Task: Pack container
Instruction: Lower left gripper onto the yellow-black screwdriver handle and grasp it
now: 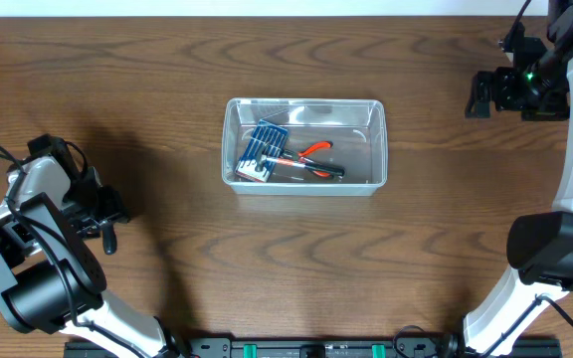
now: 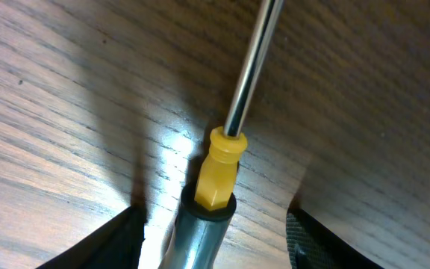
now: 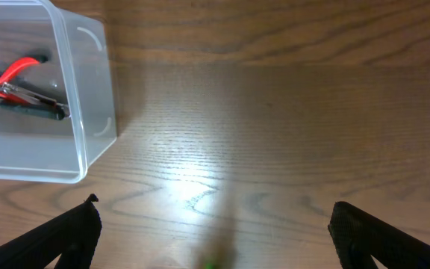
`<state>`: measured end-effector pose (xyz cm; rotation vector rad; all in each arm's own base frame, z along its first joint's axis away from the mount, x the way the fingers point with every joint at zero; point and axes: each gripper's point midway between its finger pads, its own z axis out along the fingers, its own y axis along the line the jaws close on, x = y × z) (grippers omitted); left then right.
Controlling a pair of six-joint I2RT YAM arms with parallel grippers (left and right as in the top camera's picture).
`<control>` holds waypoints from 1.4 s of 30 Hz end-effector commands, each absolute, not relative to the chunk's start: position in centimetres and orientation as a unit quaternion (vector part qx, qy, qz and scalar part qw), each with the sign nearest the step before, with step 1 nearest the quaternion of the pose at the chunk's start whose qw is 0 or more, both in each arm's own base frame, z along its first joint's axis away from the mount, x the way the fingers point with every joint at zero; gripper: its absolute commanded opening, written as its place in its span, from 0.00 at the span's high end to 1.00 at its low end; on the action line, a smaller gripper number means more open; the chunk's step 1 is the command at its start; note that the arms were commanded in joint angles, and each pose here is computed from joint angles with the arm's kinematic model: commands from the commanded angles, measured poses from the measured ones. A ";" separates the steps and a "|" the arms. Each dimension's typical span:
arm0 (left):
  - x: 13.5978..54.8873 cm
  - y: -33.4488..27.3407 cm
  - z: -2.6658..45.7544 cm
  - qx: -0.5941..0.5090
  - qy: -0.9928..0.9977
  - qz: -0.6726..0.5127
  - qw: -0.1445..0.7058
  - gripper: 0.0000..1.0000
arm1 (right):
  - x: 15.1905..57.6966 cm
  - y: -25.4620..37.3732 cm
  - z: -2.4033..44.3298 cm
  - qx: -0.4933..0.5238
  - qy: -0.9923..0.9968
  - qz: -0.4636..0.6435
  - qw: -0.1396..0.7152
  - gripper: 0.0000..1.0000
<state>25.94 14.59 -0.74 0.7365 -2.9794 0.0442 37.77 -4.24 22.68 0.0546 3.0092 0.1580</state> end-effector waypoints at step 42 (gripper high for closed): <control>25.3 13.7 -3.1 0.268 -0.961 0.037 0.060 0.89 | 37.4 -4.0 23.8 0.013 0.996 0.049 0.078 0.01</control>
